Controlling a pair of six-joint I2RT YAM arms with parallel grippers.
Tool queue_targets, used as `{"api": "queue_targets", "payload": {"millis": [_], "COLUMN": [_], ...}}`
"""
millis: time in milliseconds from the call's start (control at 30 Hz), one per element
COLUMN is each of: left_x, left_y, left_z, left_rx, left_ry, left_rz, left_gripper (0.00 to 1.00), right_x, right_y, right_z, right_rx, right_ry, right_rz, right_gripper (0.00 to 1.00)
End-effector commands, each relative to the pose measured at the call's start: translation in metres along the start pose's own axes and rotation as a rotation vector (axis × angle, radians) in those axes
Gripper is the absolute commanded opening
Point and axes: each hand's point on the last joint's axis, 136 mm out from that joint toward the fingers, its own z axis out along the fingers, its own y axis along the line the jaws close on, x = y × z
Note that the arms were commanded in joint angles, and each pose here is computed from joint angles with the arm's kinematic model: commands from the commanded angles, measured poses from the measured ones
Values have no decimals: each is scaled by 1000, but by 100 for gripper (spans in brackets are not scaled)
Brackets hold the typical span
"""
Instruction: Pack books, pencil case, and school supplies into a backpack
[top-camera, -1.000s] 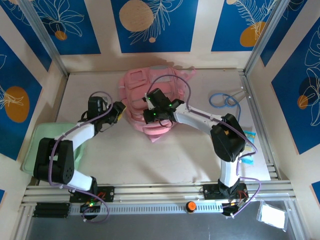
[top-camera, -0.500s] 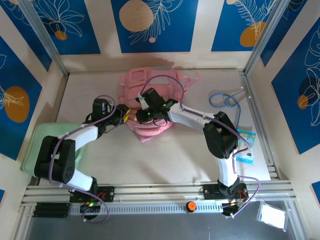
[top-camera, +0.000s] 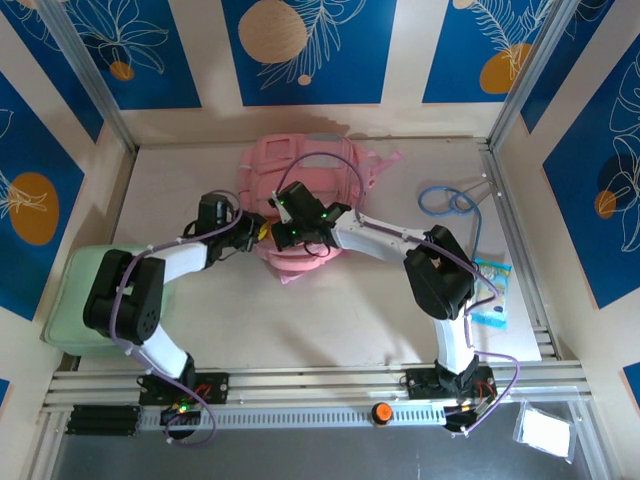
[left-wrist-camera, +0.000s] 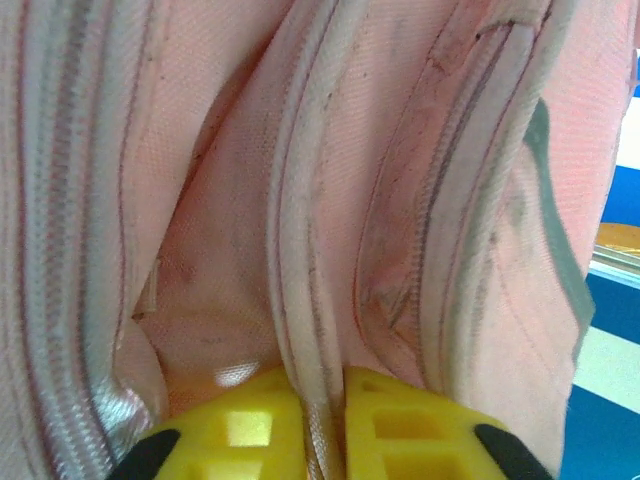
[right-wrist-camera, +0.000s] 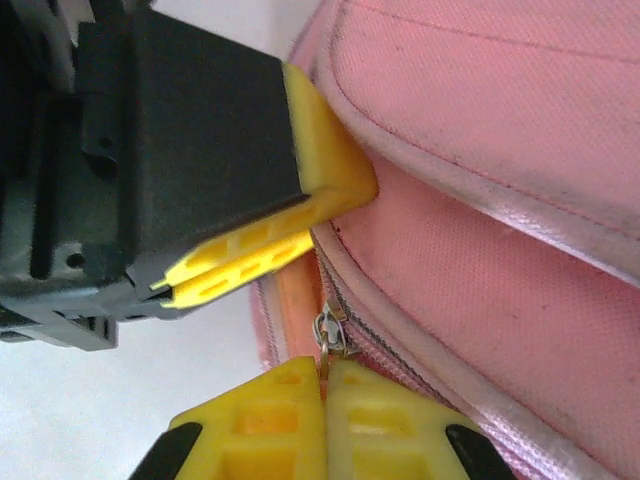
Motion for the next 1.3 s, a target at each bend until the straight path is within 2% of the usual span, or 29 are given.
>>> {"api": "queue_targets", "payload": {"millis": [0, 67, 167, 467, 700, 933, 1267], "left_x": [-7, -8, -10, -12, -12, -18, -19], "left_y": [-28, -25, -24, -26, -29, -17, 6], "left_z": [6, 7, 6, -2, -14, -29, -40], "left_rx": [60, 45, 30, 9, -18, -77, -205], "left_ry": [-18, -22, -24, -32, -37, -39, 36], "left_rz": [73, 84, 106, 158, 228, 273, 390], "left_gripper": [5, 0, 0, 0, 0, 0, 0], "right_x": [8, 15, 24, 41, 31, 19, -8], "right_y": [-8, -28, -54, -112, -141, -154, -193], "right_z": [-13, -15, -23, -49, -66, -77, -82], "right_rx": [129, 229, 342, 449, 477, 379, 348], "right_ry": [-17, -8, -4, 2, -21, -60, -60], "right_rz": [-54, -42, -17, 77, 57, -69, -171], "right_gripper": [0, 0, 0, 0, 0, 0, 0]}}
